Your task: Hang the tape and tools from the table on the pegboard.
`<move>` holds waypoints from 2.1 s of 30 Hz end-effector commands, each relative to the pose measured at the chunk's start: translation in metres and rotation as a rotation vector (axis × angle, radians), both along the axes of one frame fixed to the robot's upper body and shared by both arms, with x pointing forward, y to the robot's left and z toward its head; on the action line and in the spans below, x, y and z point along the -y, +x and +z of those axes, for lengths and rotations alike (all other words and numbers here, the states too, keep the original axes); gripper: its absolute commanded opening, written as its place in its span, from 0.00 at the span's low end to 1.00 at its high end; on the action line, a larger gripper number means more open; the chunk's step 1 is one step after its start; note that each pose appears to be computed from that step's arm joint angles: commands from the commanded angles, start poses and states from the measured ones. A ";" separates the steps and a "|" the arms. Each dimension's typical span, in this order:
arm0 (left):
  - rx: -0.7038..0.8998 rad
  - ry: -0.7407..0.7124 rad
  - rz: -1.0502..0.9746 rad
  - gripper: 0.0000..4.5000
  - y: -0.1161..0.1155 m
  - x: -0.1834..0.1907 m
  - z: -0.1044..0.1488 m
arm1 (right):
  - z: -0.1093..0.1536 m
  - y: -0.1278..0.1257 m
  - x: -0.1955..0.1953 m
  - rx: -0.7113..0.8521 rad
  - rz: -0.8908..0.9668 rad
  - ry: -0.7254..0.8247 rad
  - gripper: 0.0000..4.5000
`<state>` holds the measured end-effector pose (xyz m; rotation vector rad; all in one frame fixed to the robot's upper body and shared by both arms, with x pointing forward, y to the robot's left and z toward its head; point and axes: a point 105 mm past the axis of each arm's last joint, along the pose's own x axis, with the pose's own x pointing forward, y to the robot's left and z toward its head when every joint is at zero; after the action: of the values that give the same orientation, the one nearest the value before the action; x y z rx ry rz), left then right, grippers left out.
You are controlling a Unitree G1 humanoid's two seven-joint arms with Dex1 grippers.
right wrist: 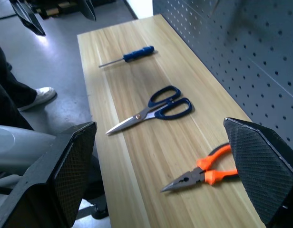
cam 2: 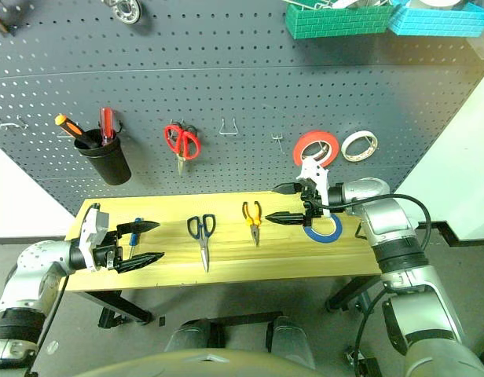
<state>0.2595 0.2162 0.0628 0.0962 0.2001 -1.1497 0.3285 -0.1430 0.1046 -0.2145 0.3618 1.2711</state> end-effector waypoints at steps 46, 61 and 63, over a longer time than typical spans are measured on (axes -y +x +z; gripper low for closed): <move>0.113 -0.067 0.146 0.99 0.009 0.006 0.015 | -0.003 0.015 0.000 0.061 -0.164 0.060 1.00; 0.101 -0.046 0.121 0.99 0.007 0.007 0.011 | -0.004 0.015 0.004 0.045 -0.158 0.029 1.00; 0.096 -0.016 0.107 0.99 0.006 0.006 0.009 | -0.004 0.016 0.009 0.036 -0.170 0.011 1.00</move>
<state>0.2641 0.2080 0.0656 0.0801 0.1189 -1.0242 0.3376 -0.1483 0.0838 -0.1567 0.3708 1.1071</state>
